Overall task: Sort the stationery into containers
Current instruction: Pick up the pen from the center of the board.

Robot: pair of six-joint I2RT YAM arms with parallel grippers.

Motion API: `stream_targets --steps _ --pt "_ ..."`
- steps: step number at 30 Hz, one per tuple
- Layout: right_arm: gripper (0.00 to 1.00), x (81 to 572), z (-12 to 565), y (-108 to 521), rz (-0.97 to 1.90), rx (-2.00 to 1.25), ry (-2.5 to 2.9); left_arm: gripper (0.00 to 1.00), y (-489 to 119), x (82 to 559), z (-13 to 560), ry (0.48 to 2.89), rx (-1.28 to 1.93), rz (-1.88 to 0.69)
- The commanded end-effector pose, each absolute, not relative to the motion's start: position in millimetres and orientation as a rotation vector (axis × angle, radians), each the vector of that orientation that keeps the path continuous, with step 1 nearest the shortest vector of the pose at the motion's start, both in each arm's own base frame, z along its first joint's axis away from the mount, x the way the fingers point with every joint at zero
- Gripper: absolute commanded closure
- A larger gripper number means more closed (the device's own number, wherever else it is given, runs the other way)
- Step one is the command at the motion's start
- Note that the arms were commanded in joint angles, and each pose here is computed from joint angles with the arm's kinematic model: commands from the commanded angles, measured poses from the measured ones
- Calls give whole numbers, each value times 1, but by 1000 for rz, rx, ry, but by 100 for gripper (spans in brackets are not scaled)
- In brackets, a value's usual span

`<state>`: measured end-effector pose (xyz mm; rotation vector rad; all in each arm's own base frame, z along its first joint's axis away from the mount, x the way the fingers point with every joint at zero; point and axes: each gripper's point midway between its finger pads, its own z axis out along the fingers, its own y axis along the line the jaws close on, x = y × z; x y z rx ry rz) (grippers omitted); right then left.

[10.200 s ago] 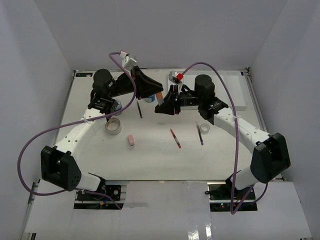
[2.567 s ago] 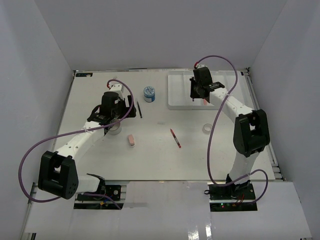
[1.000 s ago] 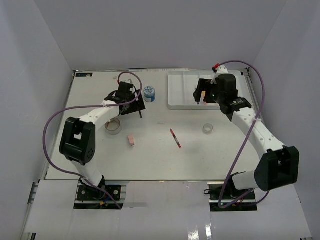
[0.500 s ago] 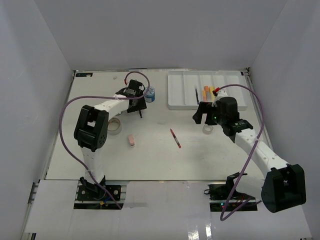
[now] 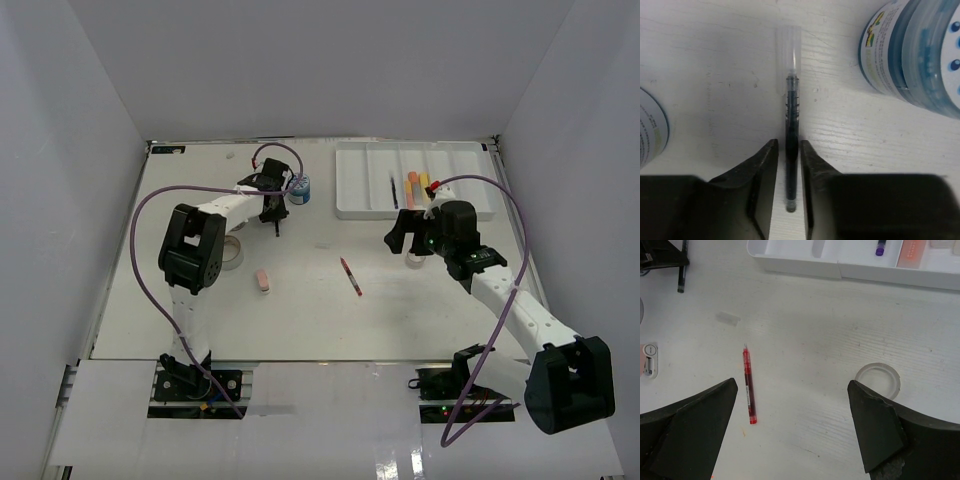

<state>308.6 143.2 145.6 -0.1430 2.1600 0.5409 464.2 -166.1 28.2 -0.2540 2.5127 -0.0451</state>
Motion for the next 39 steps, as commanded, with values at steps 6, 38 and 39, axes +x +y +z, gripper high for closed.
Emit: stream_targets --steps 6,38,39 --pt "2 313 163 154 602 -199 2070 83 -169 457 30 2523 -270 -68" --pt "7 312 233 317 1057 -491 1886 100 -284 351 253 1766 55 -1263" --pt "9 315 235 321 1056 -487 1881 100 -286 348 254 1762 53 -1271"
